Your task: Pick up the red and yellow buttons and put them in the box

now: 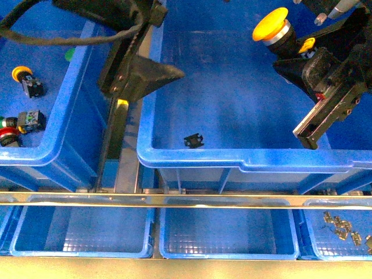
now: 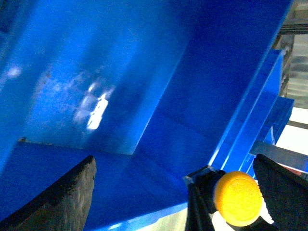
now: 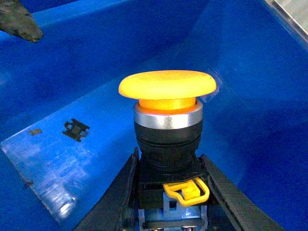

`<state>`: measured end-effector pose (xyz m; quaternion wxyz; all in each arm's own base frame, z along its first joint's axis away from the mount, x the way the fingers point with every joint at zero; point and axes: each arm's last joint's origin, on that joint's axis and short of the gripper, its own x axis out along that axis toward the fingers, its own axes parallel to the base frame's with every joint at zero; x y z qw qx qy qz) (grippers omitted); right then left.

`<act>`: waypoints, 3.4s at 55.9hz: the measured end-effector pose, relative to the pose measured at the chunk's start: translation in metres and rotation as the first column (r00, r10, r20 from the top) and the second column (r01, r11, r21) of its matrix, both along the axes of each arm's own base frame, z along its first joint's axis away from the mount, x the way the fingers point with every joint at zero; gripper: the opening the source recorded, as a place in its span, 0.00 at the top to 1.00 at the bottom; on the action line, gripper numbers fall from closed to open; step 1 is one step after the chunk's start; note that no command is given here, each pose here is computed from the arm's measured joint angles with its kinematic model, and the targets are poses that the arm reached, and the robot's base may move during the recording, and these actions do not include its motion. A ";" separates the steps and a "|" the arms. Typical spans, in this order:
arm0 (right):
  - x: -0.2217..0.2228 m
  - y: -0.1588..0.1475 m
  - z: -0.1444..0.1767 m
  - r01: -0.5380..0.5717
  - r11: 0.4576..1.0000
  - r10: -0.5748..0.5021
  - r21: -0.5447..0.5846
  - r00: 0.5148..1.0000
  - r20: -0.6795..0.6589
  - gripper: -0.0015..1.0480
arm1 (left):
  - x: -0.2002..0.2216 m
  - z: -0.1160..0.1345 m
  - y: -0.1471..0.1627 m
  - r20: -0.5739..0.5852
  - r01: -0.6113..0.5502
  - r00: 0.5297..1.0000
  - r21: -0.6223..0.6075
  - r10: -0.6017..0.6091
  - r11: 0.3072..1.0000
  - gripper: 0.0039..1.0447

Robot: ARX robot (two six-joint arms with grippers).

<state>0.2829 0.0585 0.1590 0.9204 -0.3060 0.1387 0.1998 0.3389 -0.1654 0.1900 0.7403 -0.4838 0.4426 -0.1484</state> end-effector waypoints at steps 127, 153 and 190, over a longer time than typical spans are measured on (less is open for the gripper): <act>-0.084 -0.008 0.047 0.362 0.905 -0.350 0.223 0.932 -0.095 0.74 | -0.223 -0.017 0.165 0.812 -0.658 0.547 0.567 -0.202 0.496 0.98; -0.085 0.010 0.042 0.320 0.921 -0.301 0.220 0.947 -0.115 0.74 | -0.239 -0.022 0.165 0.793 -0.641 0.575 0.588 -0.200 0.493 0.98; -0.079 0.017 0.042 0.349 0.913 -0.328 0.213 0.936 -0.129 0.74 | -0.241 -0.021 0.165 0.804 -0.652 0.560 0.576 -0.200 0.493 0.76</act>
